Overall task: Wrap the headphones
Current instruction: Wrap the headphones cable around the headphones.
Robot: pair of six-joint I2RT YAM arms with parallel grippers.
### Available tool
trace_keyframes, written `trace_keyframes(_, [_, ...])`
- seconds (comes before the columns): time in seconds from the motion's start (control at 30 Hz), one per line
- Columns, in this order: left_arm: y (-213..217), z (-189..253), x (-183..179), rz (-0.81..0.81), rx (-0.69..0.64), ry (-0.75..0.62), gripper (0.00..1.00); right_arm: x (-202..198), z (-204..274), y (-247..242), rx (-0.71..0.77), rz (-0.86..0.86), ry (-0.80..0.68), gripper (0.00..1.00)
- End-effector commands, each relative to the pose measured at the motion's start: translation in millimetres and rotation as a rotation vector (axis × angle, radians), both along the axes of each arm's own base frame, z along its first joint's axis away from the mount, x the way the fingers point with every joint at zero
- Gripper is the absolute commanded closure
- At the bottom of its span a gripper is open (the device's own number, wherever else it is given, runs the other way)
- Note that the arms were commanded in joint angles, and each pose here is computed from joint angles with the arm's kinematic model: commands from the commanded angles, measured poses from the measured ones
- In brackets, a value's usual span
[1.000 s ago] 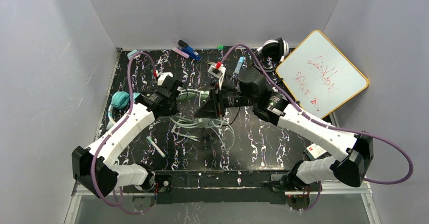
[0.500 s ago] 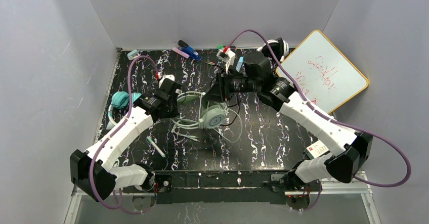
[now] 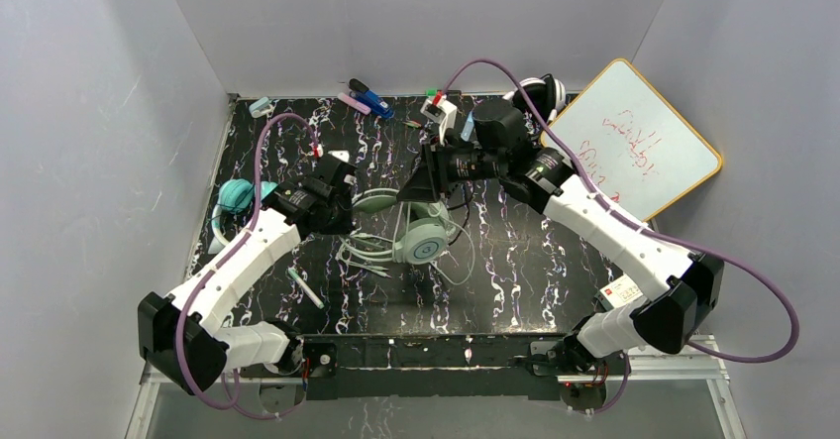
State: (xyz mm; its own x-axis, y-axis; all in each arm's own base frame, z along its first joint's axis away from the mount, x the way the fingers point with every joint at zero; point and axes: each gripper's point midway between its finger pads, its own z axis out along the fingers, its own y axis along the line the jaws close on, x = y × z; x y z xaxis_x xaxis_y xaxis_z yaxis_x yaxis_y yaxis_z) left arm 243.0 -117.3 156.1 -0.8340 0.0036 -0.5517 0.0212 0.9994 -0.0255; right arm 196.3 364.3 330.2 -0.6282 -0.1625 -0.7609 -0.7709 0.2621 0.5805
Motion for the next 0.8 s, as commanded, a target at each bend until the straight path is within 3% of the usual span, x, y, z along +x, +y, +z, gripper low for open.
trace_keyframes(0.0, [-11.1,6.0,-16.1,-0.084,-0.039,0.075,1.00,16.9,18.6,0.8,0.001,-0.014,-0.121,0.60])
trace_keyframes(0.17, [-6.1,5.4,-25.1,-0.104,-0.006,0.122,1.00,35.9,-14.5,-12.7,-0.202,-0.033,-0.199,0.59])
trace_keyframes(0.37, [-11.4,8.3,-29.8,-0.150,-0.018,0.148,1.00,38.4,-28.8,-15.6,-0.293,0.058,-0.262,0.56])
trace_keyframes(0.57, [-5.0,4.6,-29.4,-0.169,0.038,0.169,1.00,17.6,-12.6,-14.4,-0.235,0.212,-0.330,0.57])
trace_keyframes(0.67, [-1.8,0.2,-29.3,-0.183,0.062,0.172,1.00,3.4,3.6,-13.4,-0.171,0.264,-0.334,0.65])
trace_keyframes(0.77, [-0.8,-3.1,-28.1,-0.207,0.071,0.160,1.00,-15.3,20.3,-12.6,-0.099,0.338,-0.309,0.66])
